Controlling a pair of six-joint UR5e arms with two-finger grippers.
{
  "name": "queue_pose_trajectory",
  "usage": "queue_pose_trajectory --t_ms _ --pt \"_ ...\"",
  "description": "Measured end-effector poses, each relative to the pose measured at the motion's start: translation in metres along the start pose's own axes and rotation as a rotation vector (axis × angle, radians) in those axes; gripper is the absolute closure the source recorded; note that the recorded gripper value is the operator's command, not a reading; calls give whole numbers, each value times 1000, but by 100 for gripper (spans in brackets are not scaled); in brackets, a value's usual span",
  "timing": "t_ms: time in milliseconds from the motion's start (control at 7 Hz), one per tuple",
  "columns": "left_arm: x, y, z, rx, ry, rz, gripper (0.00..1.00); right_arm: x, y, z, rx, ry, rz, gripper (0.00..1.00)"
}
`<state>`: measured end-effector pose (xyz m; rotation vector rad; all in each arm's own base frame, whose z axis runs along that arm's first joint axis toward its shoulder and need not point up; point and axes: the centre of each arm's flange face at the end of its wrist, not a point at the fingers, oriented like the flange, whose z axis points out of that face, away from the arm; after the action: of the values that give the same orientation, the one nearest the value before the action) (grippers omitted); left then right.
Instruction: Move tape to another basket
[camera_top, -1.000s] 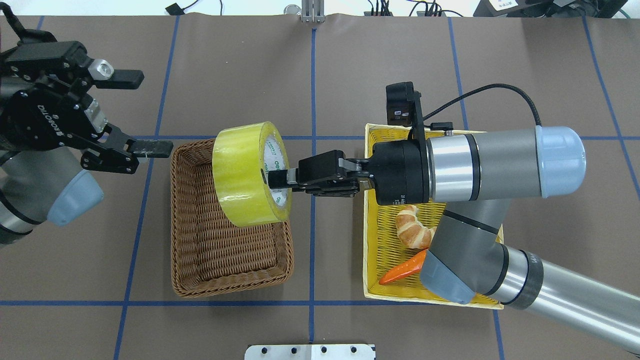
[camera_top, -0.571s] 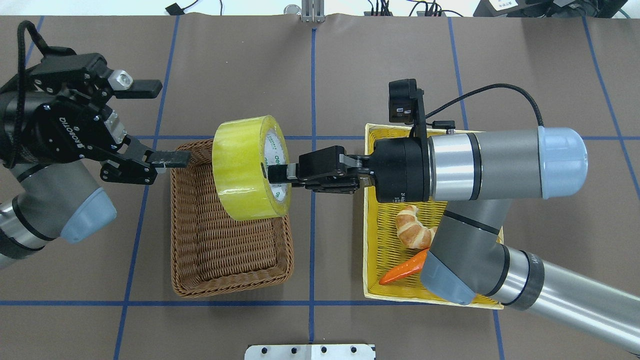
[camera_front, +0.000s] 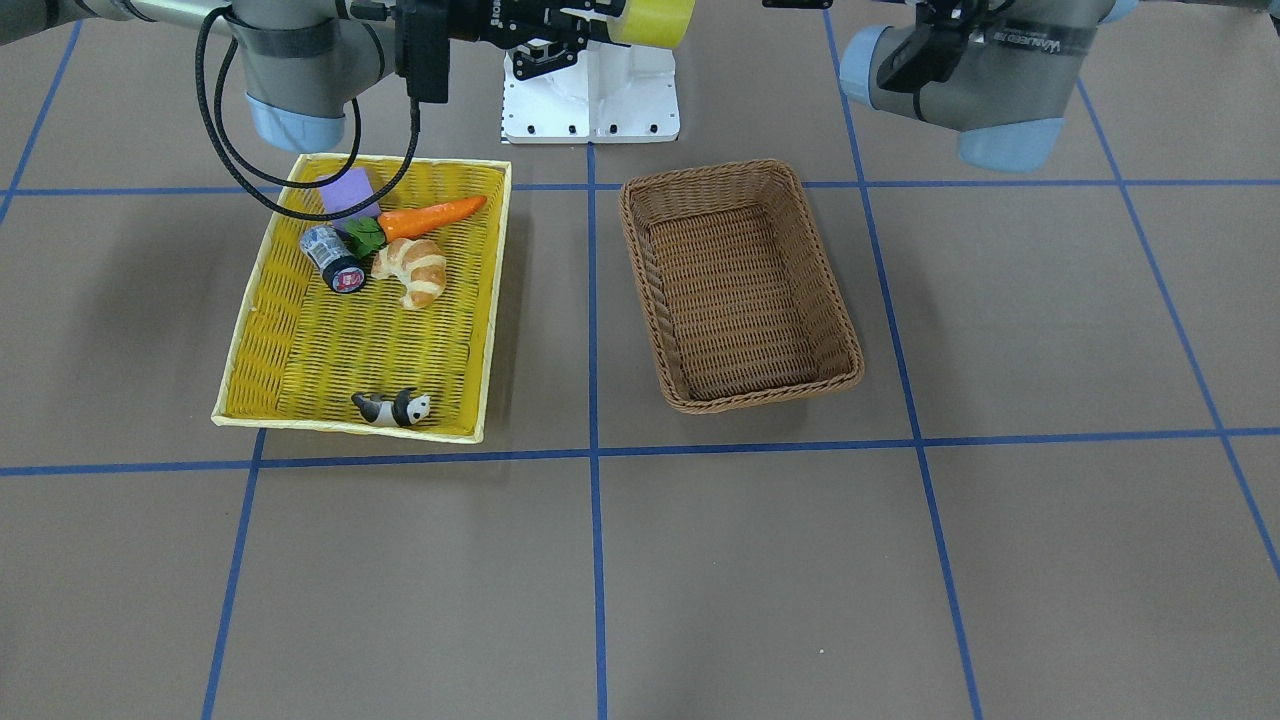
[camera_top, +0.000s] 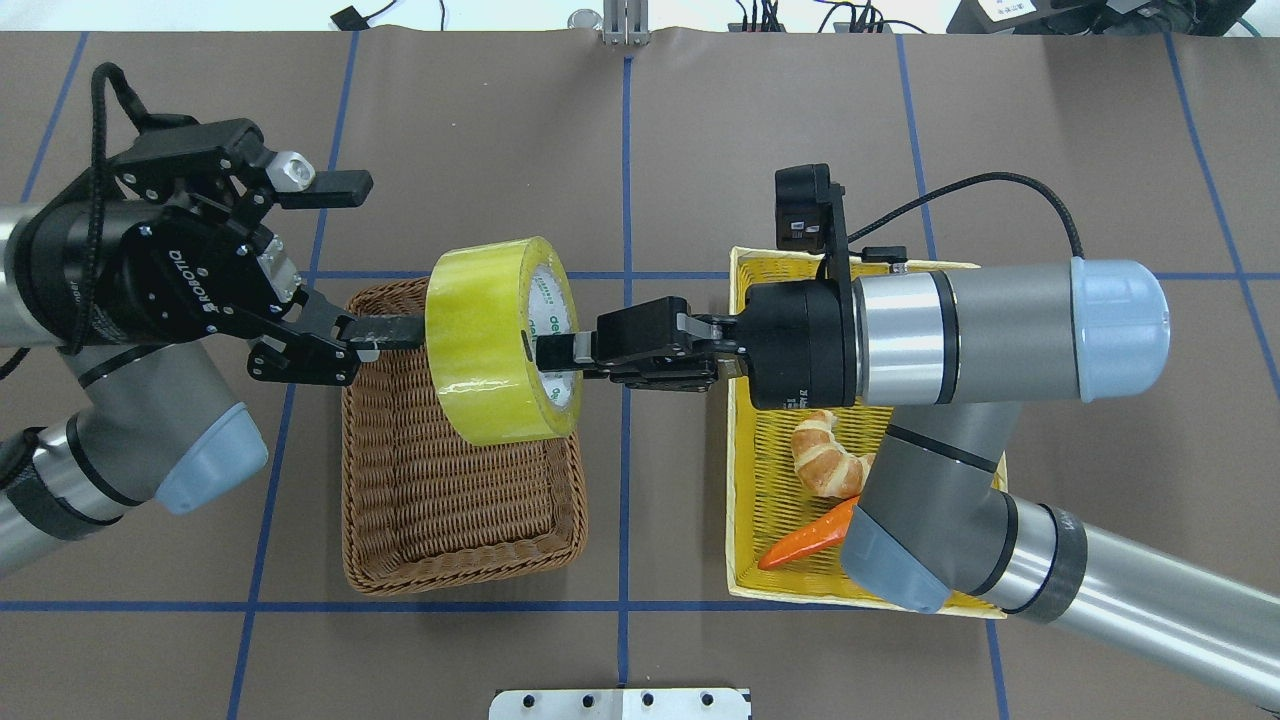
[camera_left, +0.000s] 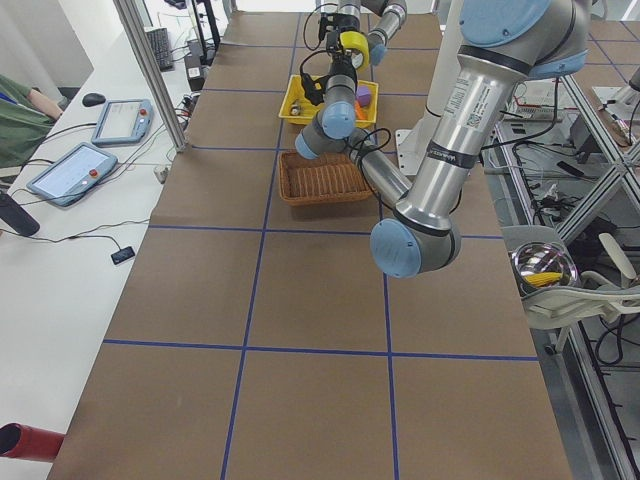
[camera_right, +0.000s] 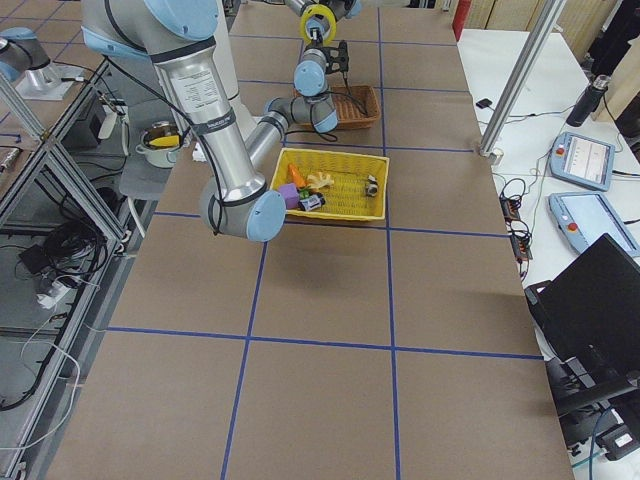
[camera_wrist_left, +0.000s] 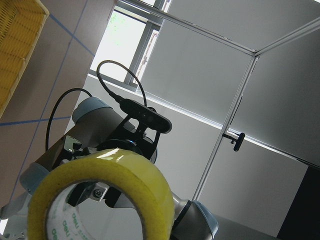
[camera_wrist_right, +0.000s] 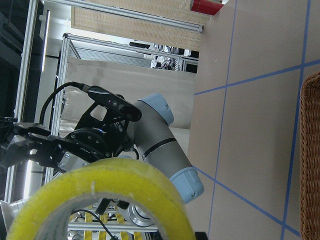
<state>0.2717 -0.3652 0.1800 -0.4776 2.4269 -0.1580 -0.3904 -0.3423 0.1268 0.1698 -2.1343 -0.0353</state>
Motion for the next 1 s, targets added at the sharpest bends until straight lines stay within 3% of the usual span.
queue_pose_trajectory --t_ms 1000 --pt "-22 8 40 -27 -3 -29 5 -1 1 0 -1 -2 0 100"
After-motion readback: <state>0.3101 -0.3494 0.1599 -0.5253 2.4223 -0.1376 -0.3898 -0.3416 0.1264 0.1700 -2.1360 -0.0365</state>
